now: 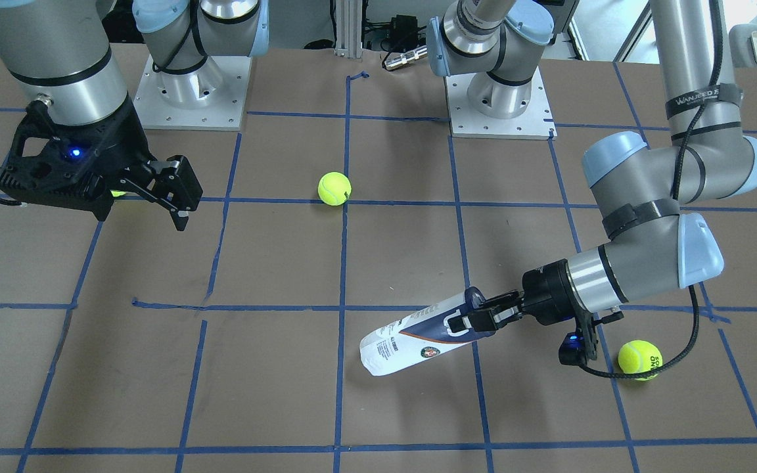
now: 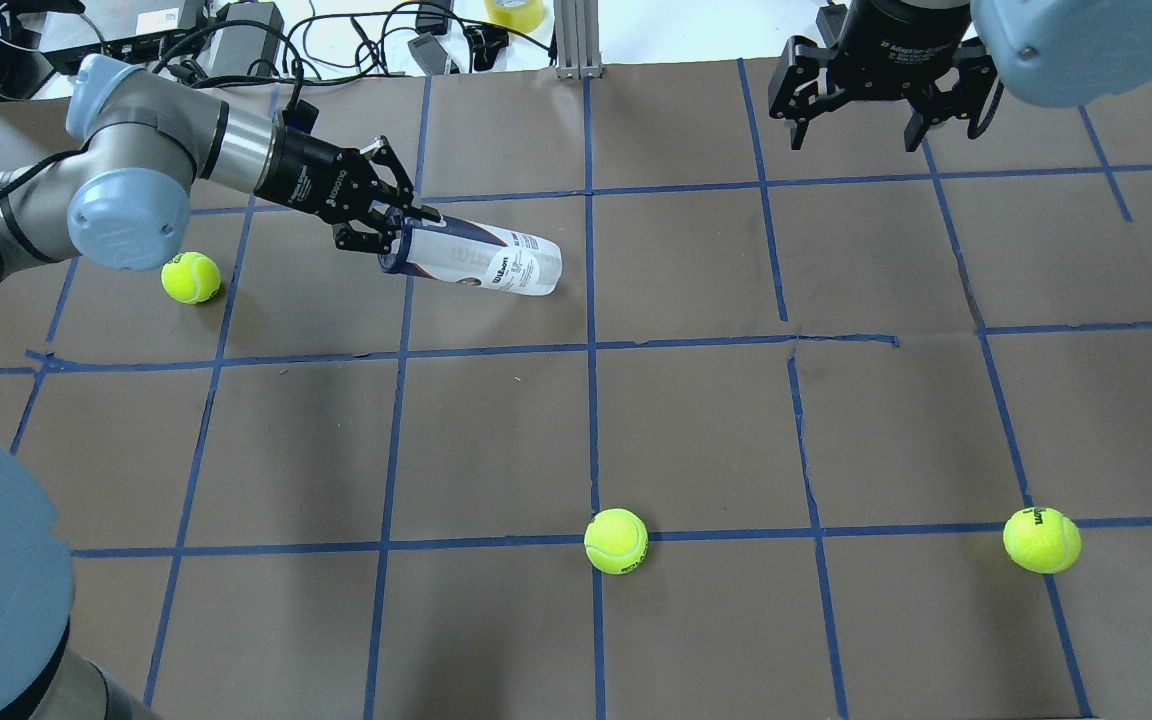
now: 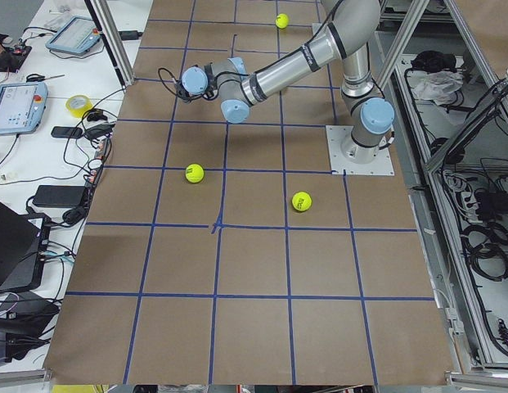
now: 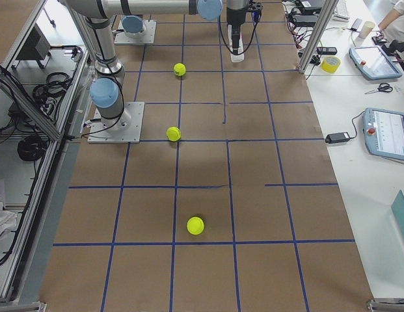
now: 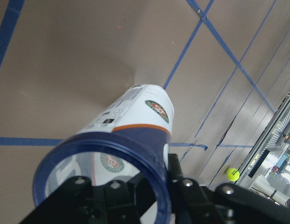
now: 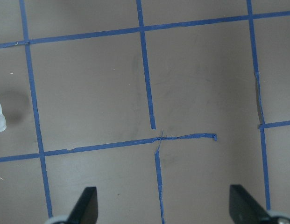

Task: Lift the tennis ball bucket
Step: 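Lift the can's open end with the left gripper, tilting it upward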

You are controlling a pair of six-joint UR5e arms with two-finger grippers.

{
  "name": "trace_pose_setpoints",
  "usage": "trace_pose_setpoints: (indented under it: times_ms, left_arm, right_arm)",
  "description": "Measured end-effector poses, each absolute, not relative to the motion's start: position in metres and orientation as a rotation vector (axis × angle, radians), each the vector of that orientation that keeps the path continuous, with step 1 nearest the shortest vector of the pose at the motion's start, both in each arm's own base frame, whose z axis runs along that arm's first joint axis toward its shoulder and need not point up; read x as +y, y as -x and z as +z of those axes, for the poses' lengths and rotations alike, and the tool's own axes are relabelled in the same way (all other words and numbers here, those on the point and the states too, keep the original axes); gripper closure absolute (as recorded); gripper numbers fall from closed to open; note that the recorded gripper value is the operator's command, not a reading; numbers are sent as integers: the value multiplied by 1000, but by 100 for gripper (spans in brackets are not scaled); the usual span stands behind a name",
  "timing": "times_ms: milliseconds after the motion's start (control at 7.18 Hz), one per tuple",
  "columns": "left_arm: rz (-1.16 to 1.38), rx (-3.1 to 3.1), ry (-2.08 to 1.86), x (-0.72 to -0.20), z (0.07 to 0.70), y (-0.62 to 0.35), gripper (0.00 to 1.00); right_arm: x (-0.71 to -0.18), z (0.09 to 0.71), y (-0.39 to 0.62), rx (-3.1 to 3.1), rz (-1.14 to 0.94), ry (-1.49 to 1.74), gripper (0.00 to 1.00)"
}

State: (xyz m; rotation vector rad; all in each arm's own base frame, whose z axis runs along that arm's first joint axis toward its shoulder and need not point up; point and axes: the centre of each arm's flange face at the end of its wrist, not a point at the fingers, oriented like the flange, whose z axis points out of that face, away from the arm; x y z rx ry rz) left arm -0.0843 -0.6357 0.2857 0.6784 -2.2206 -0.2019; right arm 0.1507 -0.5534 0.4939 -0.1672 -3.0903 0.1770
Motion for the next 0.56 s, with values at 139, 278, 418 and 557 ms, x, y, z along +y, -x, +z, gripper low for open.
trace_pose_setpoints:
  times_ms: [139,278,418,557]
  left_arm:
    - [-187,-2215,-710,-639,302,95,100]
    - [-175,-2213,-722,-641,314,106,100]
    - [-149,-2232,-739,-643,325,113,100]
    - [-101,-2307,-748,-648,333,120,100]
  right_arm:
    - [-553,494,-151,-3090,177,167,0]
    - [-553,494,-151,-3090,177,167,0]
    - [-553,494,-151,-3090,177,167,0]
    - [-553,494,-151,-3090,177,167,0]
